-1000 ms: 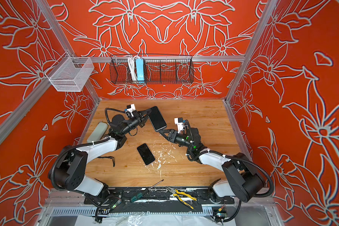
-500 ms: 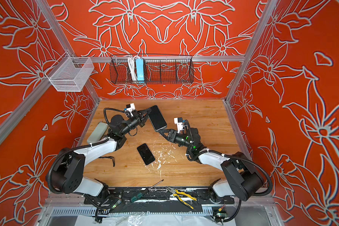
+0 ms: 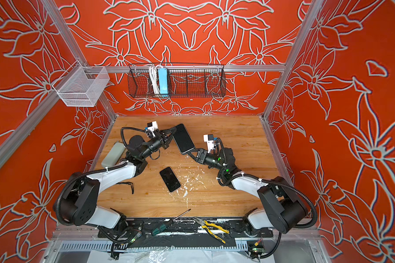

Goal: Take the phone out of the phone case
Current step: Remove the phone case from the phone.

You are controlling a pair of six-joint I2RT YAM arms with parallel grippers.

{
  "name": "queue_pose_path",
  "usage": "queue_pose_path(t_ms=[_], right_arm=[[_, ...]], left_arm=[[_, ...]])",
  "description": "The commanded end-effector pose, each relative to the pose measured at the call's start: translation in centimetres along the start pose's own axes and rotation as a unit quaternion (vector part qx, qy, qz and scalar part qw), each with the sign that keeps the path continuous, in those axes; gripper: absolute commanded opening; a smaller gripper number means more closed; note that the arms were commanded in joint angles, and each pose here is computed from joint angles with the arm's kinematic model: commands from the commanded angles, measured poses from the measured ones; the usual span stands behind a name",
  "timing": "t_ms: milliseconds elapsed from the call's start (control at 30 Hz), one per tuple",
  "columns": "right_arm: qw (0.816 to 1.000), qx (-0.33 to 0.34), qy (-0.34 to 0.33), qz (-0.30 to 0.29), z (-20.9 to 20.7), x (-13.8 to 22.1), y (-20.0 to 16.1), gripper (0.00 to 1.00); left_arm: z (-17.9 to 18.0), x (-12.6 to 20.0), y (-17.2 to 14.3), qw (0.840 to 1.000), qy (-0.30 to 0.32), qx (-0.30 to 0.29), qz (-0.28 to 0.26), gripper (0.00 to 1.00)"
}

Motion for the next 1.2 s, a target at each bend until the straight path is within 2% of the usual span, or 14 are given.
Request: queue_pose_path(t_ms=[0,467,800,1167], right_arm=[[0.999,0.007,0.032,-0.02,1.9,-0.1,1.3,0.55],[0.996,-0.02,0.059,-0.061,2.0,0.7,1.9,0.44],[0.995,-0.035,0.068,-0.064,1.5,0.7,1.9,0.37],[0.995,-0.035,0.066,-0.064,1.3,0.8,1.8,0.24]], left_arm=[[-3.0,0.0,-0.4,0.998,-0.063,-0.011,0.017,0.0],[-2.1,-0.1,-0.4,0.997,-0.071,0.009,0.0,0.0],[-2.0,-0.2,-0.3,0.998,-0.07,0.008,-0.005,0.0],[-1.6,-0.4,-0.3,0.998,-0.066,0.011,-0.006,0.0]])
Point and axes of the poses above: each gripper's point midway between its finger pads, its own x axis back along the fingers, its own z axis along the line the jaws close on, y = z × x, the point moved 5 cm from there along x, back along the fingers, and after that the axes turned 10 degrees about -x, right-handed, at the moved point
